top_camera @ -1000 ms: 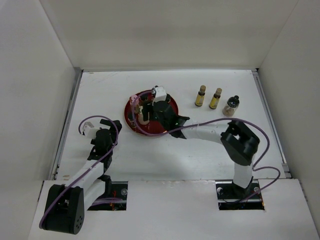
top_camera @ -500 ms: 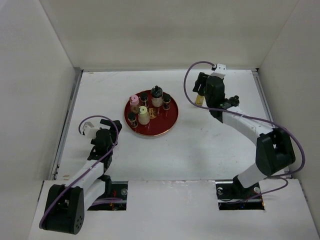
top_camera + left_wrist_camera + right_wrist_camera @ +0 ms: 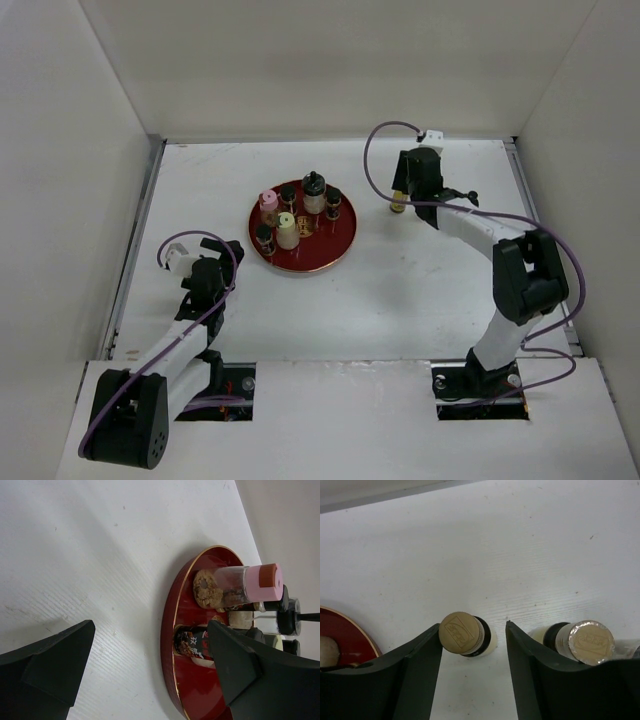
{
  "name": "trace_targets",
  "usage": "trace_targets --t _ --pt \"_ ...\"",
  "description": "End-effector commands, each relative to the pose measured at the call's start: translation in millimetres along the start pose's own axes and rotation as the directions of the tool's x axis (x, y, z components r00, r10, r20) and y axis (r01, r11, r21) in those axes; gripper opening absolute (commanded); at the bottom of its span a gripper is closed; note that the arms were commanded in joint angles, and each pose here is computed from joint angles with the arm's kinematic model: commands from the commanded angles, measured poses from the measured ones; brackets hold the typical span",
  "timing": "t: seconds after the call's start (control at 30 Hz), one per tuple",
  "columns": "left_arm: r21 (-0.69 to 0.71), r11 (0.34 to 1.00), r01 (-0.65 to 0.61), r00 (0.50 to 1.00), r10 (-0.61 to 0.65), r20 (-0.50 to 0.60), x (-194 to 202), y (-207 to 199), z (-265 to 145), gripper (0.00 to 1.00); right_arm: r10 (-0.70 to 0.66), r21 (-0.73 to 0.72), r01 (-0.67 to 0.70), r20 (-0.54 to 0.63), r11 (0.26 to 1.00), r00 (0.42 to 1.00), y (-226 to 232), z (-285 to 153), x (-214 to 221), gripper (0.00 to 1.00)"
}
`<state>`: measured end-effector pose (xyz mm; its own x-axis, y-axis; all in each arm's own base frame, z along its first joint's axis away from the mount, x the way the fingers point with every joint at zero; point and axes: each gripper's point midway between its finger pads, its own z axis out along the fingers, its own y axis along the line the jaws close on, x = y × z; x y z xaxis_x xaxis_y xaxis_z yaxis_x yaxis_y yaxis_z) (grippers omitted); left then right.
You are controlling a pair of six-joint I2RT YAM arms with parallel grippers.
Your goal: Organize the condiment bottles
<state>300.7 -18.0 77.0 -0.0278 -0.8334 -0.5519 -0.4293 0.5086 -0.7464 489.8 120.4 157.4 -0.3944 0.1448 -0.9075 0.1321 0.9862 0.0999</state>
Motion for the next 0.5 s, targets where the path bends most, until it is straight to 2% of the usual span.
trace_targets --t 0.0,0.27,0.47 --pt "0.059 0.998 0.013 0.999 -0.015 0.030 -9.5 -19.8 0.0 1.00 0.022 -0.034 -0.020 0.075 0.999 0.997 12.7 6.5 -33.6 0.56" --pt "0.062 0.998 0.014 0.999 -0.017 0.036 -11.3 -19.8 -0.6 1.00 0.019 -0.024 -0.017 0.074 1.000 0.997 10.3 4.4 -34.4 0.35" --pt "0.062 0.998 0.011 1.000 -0.013 0.026 -8.6 -20.9 0.7 1.00 0.077 -0.041 -0.071 0.195 0.997 0.978 6.9 -42.7 -73.2 0.32"
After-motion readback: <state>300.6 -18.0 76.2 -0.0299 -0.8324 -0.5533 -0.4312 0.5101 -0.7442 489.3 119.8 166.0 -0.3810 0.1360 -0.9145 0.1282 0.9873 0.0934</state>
